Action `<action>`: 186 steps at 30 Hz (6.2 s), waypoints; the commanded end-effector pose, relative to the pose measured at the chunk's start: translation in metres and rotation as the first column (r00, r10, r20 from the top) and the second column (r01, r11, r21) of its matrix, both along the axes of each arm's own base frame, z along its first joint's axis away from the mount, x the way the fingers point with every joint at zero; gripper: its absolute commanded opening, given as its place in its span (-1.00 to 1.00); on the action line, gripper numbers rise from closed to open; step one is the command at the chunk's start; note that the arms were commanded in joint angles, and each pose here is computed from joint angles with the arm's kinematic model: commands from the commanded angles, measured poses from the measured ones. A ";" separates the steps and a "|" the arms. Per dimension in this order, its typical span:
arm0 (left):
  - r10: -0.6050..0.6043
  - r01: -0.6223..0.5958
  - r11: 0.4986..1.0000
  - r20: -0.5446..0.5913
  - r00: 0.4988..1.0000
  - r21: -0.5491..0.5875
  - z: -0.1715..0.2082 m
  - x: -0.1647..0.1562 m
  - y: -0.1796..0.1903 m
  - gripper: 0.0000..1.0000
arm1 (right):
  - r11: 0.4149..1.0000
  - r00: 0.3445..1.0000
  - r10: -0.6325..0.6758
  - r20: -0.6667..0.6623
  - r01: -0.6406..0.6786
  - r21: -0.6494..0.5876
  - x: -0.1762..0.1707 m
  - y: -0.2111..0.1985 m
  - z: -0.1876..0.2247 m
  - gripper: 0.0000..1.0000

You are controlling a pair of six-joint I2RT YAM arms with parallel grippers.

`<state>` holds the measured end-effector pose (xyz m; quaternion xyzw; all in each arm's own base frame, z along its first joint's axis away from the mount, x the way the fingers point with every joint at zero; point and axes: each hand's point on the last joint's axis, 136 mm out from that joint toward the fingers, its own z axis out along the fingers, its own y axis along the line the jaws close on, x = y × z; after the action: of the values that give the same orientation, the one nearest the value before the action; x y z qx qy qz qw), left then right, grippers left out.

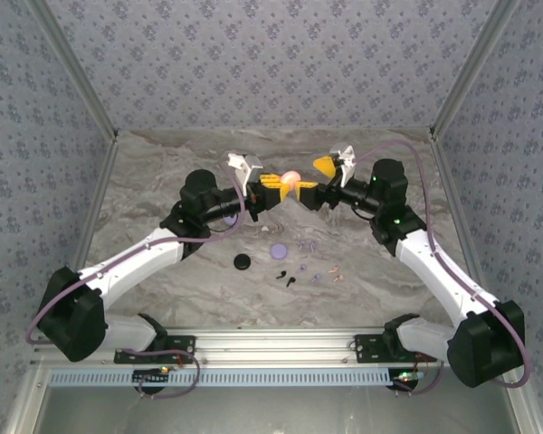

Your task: Insert the wireless bluetooth earbuds into the charging case

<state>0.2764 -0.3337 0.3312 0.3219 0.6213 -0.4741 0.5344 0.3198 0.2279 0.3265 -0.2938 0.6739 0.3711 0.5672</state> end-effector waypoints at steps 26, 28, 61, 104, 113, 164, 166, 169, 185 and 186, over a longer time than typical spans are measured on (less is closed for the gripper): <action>-0.038 0.039 0.999 0.074 0.997 -0.004 0.012 -0.016 0.002 -1.00 | 1.000 0.999 -0.026 0.026 0.026 0.017 0.017 -0.005 0.033 0.84; -0.019 0.019 1.000 0.071 0.997 -0.001 0.010 -0.014 0.004 -1.00 | 1.000 0.999 -0.014 0.033 0.013 0.023 0.012 -0.006 0.037 0.85; 0.009 0.002 1.000 0.374 0.927 -0.030 0.033 -0.051 0.024 -1.00 | 0.756 0.295 -0.652 -0.699 0.178 -0.630 -0.100 -0.107 -0.248 0.51; 0.031 -0.039 0.999 0.337 0.941 0.016 0.025 -0.044 0.026 -1.00 | 0.612 0.185 -0.787 -0.589 0.114 -0.782 -0.126 -0.110 -0.314 -0.27; 0.030 -0.038 0.999 0.335 0.942 0.019 0.024 -0.044 0.026 -1.00 | 0.609 0.186 -0.788 -0.586 0.108 -0.786 -0.126 -0.110 -0.316 -0.37; 0.037 -0.025 0.999 0.324 0.945 -0.044 0.026 -0.027 0.007 -1.00 | 0.967 0.939 -0.133 -0.316 0.193 0.167 -0.046 0.024 0.054 -0.51; 0.039 -0.026 0.999 0.321 0.946 -0.042 0.025 -0.026 0.007 -1.00 | 0.966 0.941 -0.138 -0.311 0.197 0.169 -0.045 0.024 0.055 -0.51; 0.036 -0.024 0.999 0.320 0.947 -0.041 0.024 -0.027 0.007 -1.00 | 0.965 0.941 -0.148 -0.305 0.205 0.164 -0.044 0.024 0.055 -0.51; 0.034 -0.021 0.999 0.322 0.946 -0.045 0.027 -0.028 0.006 -1.00 | 0.970 0.931 -0.170 -0.323 0.215 0.110 -0.037 0.028 0.040 -0.51; 0.033 -0.019 0.999 0.322 0.946 -0.045 0.026 -0.028 0.006 -1.00 | 0.971 0.931 -0.167 -0.325 0.212 0.108 -0.038 0.029 0.039 -0.51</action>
<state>0.2525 -0.3252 0.3299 0.3777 0.5516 -0.4097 0.6207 0.2833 0.2545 0.3500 -0.1149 0.7625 0.4026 0.4932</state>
